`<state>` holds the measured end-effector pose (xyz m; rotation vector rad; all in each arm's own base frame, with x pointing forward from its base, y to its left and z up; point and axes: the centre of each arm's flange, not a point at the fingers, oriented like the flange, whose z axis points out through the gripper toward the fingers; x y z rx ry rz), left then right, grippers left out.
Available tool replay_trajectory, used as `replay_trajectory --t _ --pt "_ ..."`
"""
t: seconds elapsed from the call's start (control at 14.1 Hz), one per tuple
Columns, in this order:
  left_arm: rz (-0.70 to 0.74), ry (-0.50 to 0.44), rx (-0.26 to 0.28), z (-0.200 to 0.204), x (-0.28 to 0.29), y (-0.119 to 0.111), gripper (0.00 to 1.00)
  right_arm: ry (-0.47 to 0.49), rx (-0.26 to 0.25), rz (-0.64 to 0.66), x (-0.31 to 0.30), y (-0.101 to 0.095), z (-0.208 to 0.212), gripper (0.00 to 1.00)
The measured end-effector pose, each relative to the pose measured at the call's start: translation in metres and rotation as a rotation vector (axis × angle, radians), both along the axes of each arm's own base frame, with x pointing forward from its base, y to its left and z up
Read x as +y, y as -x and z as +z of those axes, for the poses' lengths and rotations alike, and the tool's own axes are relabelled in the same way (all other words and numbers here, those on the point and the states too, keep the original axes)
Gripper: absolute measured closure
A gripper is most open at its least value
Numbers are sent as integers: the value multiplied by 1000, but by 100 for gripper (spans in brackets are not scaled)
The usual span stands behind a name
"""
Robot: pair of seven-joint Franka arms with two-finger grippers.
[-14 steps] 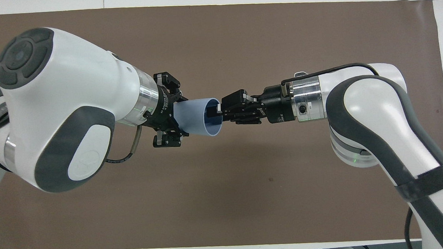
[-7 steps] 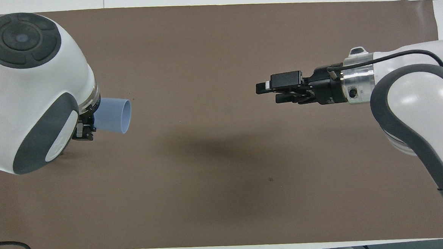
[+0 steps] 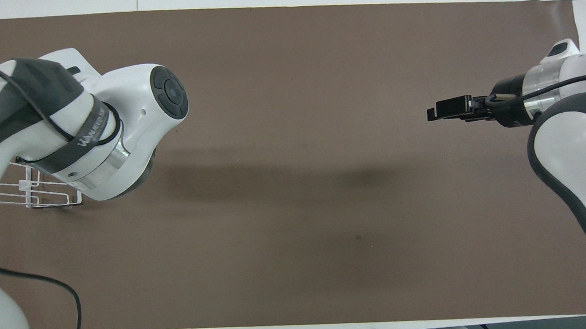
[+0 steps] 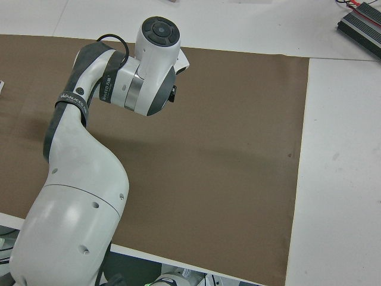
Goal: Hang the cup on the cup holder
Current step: 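Open the right gripper and pull back while the left gripper carries cup, then move the cup with the left gripper onto the wire holder's top hook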
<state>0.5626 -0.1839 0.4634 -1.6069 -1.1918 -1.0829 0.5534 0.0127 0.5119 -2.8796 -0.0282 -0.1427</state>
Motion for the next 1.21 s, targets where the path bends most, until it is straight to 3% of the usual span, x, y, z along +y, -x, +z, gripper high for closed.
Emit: replay_trajectory --t 0.21,0.43,0.64,1.21 --pt "-32 -214 -41 -46 22 -31 25 128 74 -22 -28 16 67 0" --pt "-51 -314 -81 -70 43 -49 25 319 137 -51 -59 39 133 0" --pt "-49 -341 -122 -75 55 -56 25 331 192 -38 -55 43 136 0" --pt "-31 -344 -186 -112 66 -52 25 326 228 -53 -65 39 123 0"
